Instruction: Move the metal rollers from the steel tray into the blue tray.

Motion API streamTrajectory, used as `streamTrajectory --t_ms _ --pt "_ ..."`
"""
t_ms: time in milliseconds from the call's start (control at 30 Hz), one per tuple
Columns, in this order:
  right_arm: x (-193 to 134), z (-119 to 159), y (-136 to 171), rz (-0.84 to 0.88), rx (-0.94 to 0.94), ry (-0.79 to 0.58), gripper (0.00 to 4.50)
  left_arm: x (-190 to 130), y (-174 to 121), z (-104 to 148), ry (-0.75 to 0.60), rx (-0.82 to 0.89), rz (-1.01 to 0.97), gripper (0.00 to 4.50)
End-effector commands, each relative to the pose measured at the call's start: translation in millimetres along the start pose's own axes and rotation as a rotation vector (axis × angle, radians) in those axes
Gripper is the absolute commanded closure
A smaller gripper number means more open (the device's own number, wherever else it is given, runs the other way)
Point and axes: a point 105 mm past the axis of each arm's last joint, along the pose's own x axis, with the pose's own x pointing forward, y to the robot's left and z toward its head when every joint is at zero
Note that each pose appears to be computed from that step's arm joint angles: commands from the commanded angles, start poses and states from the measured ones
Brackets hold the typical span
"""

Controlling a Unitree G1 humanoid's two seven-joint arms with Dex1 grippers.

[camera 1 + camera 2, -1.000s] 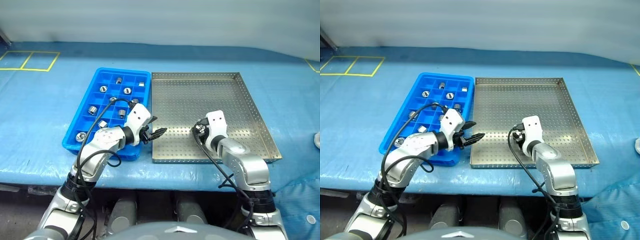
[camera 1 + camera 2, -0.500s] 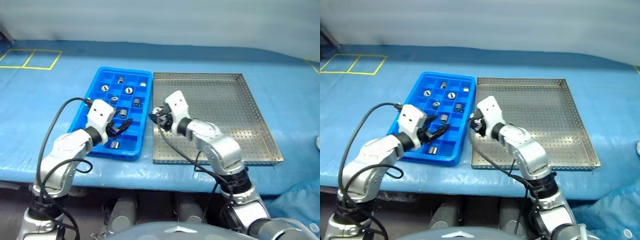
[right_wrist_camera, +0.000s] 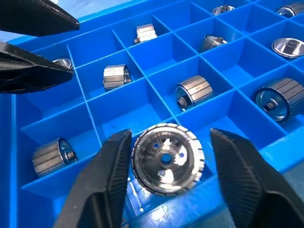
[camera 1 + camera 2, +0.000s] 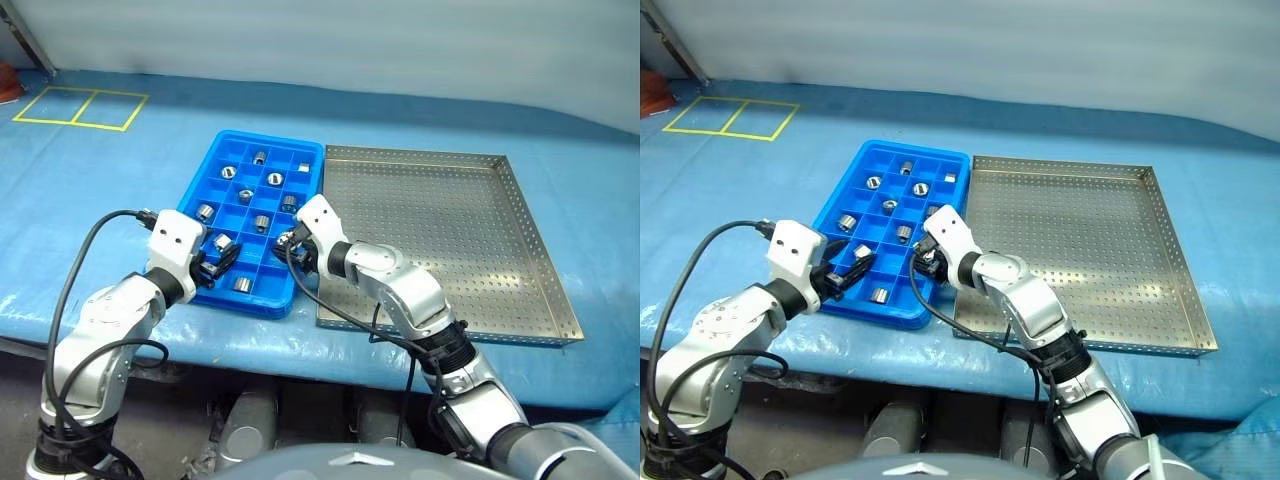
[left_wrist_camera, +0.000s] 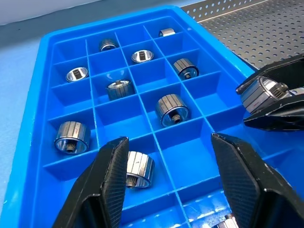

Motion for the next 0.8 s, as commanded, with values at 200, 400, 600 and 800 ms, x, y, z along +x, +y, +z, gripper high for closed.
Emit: streamTrajectory --t_ms 200,400,600,800 --pt "-41 39 -39 -0.240 -0.017 -0.225 0.82 17 -20 25 -0.095 0.022 -0.077 1.51" --pt "-101 9 -87 -0.395 -0.040 -0.161 0.82 35 -33 31 -0.131 0.055 -0.137 1.51" --pt "-140 -11 -108 -0.448 -0.094 -0.064 0.00 54 -32 43 -0.203 0.039 -0.145 0.95" --pt "-145 -7 -100 -0.420 -0.112 -0.097 0.00 61 -41 41 -0.180 -0.011 -0.188 0.01"
